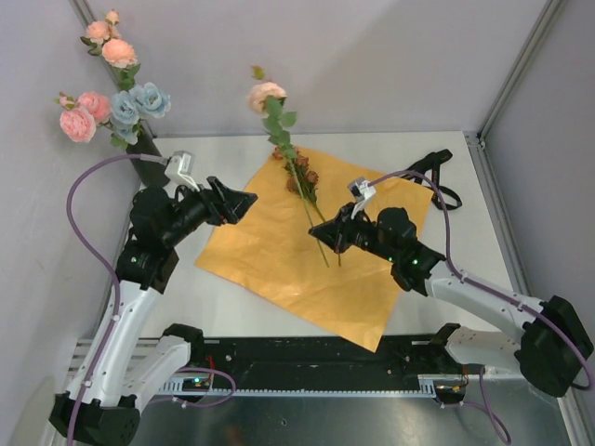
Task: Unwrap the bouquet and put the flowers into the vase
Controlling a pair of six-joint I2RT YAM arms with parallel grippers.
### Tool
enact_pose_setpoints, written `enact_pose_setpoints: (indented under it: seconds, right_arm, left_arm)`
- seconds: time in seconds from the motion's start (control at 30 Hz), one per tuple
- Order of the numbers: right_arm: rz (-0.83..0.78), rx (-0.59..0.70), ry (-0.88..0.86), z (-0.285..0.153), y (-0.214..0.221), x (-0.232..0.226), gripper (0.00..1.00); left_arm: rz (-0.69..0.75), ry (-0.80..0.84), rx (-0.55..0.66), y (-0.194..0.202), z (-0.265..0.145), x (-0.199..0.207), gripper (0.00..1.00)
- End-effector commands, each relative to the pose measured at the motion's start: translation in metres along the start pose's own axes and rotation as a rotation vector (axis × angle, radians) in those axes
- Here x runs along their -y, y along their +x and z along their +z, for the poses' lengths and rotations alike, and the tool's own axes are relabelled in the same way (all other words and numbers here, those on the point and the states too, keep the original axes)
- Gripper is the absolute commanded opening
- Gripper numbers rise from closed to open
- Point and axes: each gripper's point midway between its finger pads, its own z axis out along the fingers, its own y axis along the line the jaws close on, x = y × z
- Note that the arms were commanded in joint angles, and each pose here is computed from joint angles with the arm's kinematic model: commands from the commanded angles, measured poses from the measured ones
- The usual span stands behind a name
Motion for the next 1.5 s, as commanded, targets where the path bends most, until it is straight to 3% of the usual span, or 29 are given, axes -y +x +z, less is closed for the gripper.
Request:
enact_pose_setpoints:
  seconds: [0.0,0.13,0.33,0.73,0.8,0.93,1.0,1.33,1.47]
  right_arm:
    - [-0.056,0.141,-0.190,-0.014,-0.029,-0.057,0.00]
    - [-0.092,0.159,-0.266,-0.023,-0.024,-0.081,0.00]
    - [-0.115,0.144,-0.327,-0.027,-0.014,-0.103,0.00]
    - [-0.141,0.128,-0.344,-0.022,0.002,-0.115,0.00]
    - [-0.140,0.126,-0.337,-0.021,0.003,-0.114,0.00]
    - [-0.136,0.128,-0.320,-0.020,0.003,-0.111,0.00]
    - [-0.134,0.135,-0.311,-0.021,0.002,-0.110,0.00]
    - [-0.131,0.147,-0.323,-0.024,0.000,-0.113,0.00]
    - [-0.132,0.130,-0.324,-0.021,0.005,-0.112,0.00]
  left_arm:
    - [-0.043,0.163,0.099,-0.038,0.000,0.042,0.85]
    - [-0.112,0.288,0.157,-0.047,0.003,0.063,0.79]
    - [-0.113,0.370,0.143,-0.046,0.010,0.084,0.71]
    - [-0.130,0.347,0.126,-0.035,0.022,0.076,0.47]
    - [-0.125,0.344,0.135,-0.036,0.021,0.076,0.46]
    - [-0.116,0.333,0.155,-0.037,0.017,0.074,0.60]
    - [-0.109,0.331,0.162,-0.036,0.015,0.074,0.63]
    - [-0.121,0.322,0.139,-0.025,0.017,0.068,0.49]
    - [-0.114,0.313,0.166,-0.032,0.016,0.068,0.36]
